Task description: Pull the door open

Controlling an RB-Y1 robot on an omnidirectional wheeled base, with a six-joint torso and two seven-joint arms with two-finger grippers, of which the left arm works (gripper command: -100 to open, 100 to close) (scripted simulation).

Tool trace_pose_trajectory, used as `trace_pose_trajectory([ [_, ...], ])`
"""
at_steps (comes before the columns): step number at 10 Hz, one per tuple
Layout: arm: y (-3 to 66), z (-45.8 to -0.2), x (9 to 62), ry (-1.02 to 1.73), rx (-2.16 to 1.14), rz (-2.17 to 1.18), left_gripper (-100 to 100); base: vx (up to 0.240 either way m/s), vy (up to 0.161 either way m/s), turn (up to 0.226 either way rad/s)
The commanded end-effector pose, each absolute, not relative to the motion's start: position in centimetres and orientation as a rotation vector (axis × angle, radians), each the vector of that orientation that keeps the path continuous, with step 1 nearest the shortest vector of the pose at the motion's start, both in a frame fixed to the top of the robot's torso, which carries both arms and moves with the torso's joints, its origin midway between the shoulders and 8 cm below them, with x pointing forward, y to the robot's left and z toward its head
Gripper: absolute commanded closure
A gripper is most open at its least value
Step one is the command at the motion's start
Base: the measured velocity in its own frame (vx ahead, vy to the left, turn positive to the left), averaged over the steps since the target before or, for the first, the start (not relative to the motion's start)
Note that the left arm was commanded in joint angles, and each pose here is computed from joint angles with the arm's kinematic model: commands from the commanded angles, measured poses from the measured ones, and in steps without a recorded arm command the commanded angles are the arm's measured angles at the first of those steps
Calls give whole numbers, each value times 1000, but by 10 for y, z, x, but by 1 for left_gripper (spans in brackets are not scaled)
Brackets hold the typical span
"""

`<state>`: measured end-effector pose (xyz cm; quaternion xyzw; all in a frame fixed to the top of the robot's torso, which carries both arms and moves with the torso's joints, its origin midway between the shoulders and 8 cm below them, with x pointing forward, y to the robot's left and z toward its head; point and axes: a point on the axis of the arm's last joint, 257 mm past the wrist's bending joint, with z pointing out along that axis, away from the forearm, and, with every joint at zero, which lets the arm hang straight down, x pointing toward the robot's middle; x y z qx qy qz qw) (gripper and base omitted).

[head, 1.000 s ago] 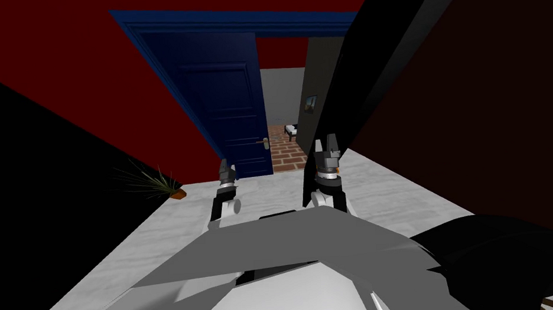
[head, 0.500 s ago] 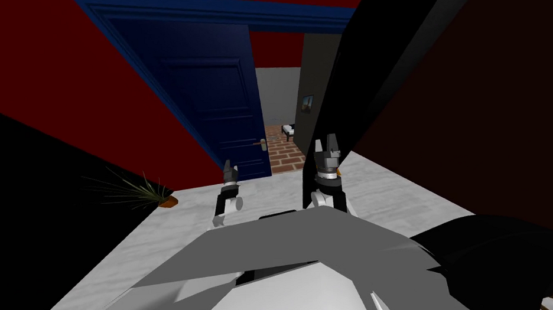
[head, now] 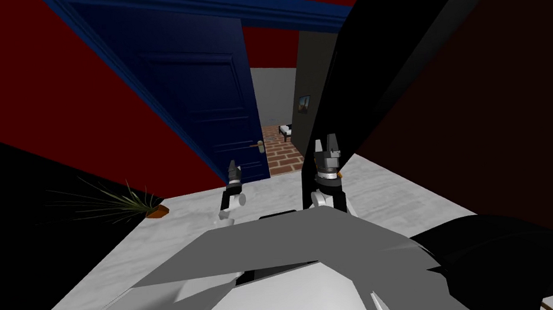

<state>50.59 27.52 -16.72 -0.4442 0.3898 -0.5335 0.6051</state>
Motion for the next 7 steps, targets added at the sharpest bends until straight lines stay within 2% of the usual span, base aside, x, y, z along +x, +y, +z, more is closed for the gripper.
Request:
trace_pose_trajectory([
  [1,274,-178,513,917,-1044,-1222,-100,97,21,-88],
  [7,265,-212,537,966,-1107,-1186,-100,92,17,-71],
])
